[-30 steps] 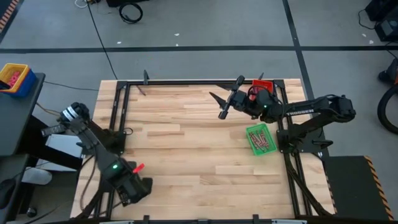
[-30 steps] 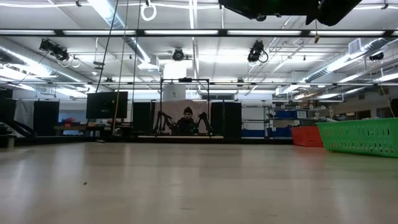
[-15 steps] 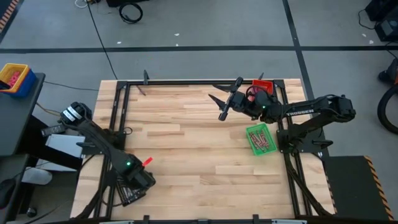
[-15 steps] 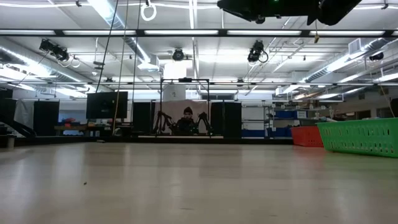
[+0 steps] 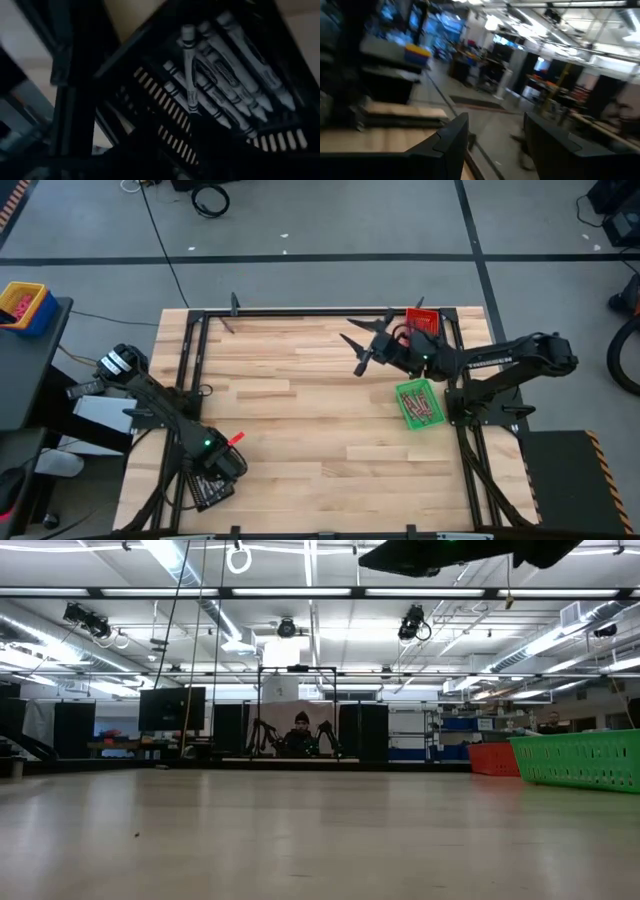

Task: Sort crayons
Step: Put the white crayon into the black bin, then put the purple crayon into the red bin

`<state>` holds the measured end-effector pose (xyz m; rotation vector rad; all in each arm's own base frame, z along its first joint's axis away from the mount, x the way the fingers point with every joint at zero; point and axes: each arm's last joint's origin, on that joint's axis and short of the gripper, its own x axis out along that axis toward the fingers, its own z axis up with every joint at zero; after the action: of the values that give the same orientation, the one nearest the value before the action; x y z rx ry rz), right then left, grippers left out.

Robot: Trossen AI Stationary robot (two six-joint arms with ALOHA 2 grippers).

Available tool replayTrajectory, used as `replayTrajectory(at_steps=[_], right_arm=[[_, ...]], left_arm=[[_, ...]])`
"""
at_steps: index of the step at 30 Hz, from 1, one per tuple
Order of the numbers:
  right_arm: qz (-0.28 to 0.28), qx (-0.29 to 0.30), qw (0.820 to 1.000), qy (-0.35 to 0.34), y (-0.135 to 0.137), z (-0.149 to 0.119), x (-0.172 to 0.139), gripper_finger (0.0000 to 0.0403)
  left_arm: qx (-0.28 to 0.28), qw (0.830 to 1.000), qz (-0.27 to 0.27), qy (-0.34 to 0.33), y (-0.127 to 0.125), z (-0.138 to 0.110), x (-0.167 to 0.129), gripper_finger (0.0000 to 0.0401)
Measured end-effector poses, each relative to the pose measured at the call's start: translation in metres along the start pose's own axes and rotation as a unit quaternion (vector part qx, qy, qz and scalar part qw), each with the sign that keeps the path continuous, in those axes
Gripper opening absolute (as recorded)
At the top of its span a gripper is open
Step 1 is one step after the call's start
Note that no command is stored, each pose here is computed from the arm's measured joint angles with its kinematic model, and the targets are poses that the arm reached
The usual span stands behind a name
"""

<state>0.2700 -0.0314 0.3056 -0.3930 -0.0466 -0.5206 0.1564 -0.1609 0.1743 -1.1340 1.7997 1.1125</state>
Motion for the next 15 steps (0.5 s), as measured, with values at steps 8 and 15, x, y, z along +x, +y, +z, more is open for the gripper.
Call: replayTrajectory(at_steps=[8, 15], right_arm=[[-0.071, -0.049, 0.994, 0.072, 0.008, 0.018, -0.032, 0.0195], [-0.058, -0.065, 0.990, 0.113, 0.027, 0.021, -0.053, 0.0195]], left_arm=[[0.046, 0.998, -0.021, 0.022, -0.012, 0.019, -0.012, 0.0162], [0.105, 0.986, -0.112, 0.062, -0.037, 0.039, -0.051, 0.0150]])
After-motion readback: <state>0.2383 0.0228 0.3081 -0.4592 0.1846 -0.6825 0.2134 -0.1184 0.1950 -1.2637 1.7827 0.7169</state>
